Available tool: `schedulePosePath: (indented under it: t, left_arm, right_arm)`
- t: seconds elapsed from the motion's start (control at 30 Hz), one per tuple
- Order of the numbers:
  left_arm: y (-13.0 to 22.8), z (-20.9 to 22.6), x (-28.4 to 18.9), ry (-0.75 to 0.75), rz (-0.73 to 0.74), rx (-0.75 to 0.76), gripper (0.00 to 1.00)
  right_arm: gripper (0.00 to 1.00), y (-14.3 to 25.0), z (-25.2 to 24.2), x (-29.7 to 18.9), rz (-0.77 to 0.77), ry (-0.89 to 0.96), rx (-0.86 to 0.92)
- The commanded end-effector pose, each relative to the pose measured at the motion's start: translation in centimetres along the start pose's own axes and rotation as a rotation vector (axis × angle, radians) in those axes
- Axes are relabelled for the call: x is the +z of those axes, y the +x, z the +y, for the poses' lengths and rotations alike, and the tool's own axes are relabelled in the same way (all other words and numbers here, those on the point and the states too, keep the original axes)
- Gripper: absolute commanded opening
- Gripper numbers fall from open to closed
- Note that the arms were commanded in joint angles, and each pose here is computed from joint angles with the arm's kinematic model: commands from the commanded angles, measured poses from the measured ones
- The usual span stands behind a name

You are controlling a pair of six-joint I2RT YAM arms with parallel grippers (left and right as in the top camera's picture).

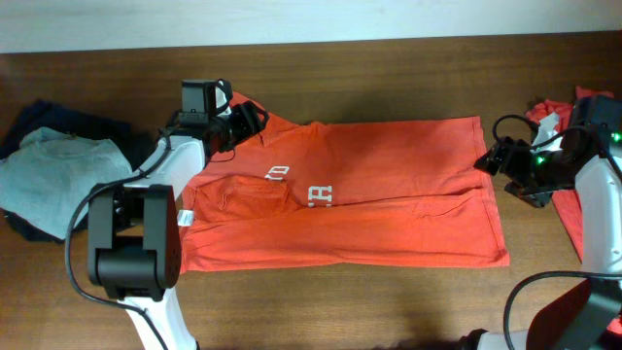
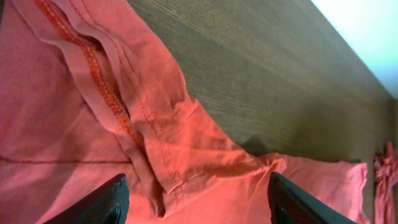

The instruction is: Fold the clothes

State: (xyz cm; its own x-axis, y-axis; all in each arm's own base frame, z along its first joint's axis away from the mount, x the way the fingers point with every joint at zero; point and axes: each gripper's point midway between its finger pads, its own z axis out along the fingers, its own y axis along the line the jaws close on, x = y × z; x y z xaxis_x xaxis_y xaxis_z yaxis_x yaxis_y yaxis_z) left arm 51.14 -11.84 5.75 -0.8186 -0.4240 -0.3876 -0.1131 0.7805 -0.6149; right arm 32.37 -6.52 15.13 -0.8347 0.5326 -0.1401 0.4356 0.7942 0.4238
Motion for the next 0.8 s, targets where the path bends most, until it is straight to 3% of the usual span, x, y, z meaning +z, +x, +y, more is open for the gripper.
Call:
schedulePosePath:
  t: [0.0, 0.2, 0.57, 0.77]
  left_arm:
    - [-0.2, -0.9, 0.6, 0.028, 0.007, -0.036, 0.71]
    - [0.9, 1.3, 1.9, -0.037, 0.035, -0.062, 0.71]
    - [1.2, 1.7, 2.6, -0.041, 0.037, -0.048, 0.7]
    - [3.3, 1.8, 4.4, -0.049, 0.082, -0.037, 0.7]
  right_arm:
    - [0.82, -0.3, 0.6, -0.7, -0.02, -0.02, -0.026]
    - [0.82, -0.2, 0.1, -0.7, -0.019, 0.009, -0.028]
    - [0.82, -0.2, -0.3, -0.7, -0.018, 0.029, -0.028]
    - [0.82, -0.1, -0.4, -0.7, -0.014, 0.032, -0.027]
